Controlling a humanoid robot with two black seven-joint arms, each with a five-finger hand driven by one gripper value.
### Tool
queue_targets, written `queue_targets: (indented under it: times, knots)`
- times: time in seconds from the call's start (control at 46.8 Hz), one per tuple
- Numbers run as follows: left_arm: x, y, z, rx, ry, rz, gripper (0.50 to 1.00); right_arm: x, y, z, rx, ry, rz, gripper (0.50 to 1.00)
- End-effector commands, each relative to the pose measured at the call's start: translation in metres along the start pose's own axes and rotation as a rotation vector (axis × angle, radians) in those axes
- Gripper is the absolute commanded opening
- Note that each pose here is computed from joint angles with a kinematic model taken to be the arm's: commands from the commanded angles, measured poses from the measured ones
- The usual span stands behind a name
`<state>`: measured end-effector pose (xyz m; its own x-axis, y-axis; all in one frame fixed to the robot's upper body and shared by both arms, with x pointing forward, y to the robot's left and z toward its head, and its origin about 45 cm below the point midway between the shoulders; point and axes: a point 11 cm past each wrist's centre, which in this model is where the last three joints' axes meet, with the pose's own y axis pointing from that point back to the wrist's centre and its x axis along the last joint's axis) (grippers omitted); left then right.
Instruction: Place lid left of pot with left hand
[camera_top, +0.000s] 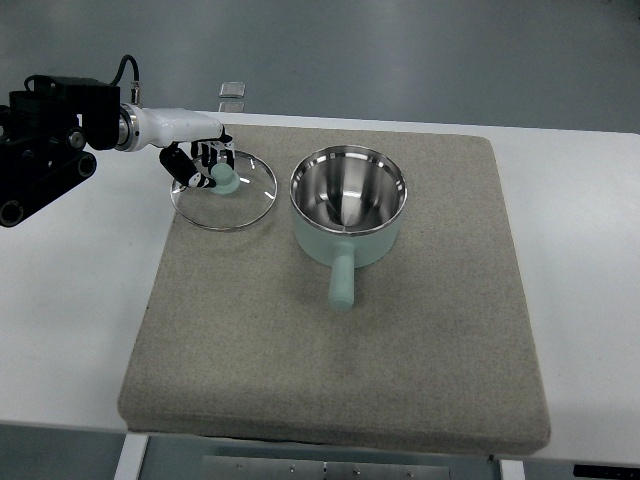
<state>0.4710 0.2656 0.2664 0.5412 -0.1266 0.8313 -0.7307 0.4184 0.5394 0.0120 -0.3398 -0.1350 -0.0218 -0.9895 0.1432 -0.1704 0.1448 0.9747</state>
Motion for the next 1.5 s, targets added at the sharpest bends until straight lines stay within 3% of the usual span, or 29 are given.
queue_targets:
  times: [0.0,0.235,0.47,0.727,1.005,1.197,1.475]
  knots:
    - [-0.009,-0.004,0.000,-0.004,0.009,0.018,0.994,0.000,0.000,0.000,0.000,0.000,0.000,0.924]
    - [-0.005,-0.003,-0.003,-0.021,0.147,0.061,0.996,0.000,0.000,0.000,0.000,0.000,0.000,0.924]
    - [0.015,0.007,-0.036,-0.052,0.706,0.216,0.996,0.000,0.000,0.000,0.000,0.000,0.000,0.924]
    - [0.031,0.015,-0.043,-0.205,1.245,0.342,0.999,0.000,0.000,0.000,0.000,0.000,0.000,0.924]
    - [0.019,0.029,-0.072,-0.391,1.637,0.342,1.000,0.000,0.000,0.000,0.000,0.000,0.000,0.924]
    - [-0.002,0.028,-0.075,-0.434,1.764,0.302,1.000,0.000,0.000,0.000,0.000,0.000,0.000,0.924]
    - [-0.004,0.025,-0.069,-0.511,1.976,0.252,1.000,-0.002,0.000,0.000,0.000,-0.009,-0.011,0.924]
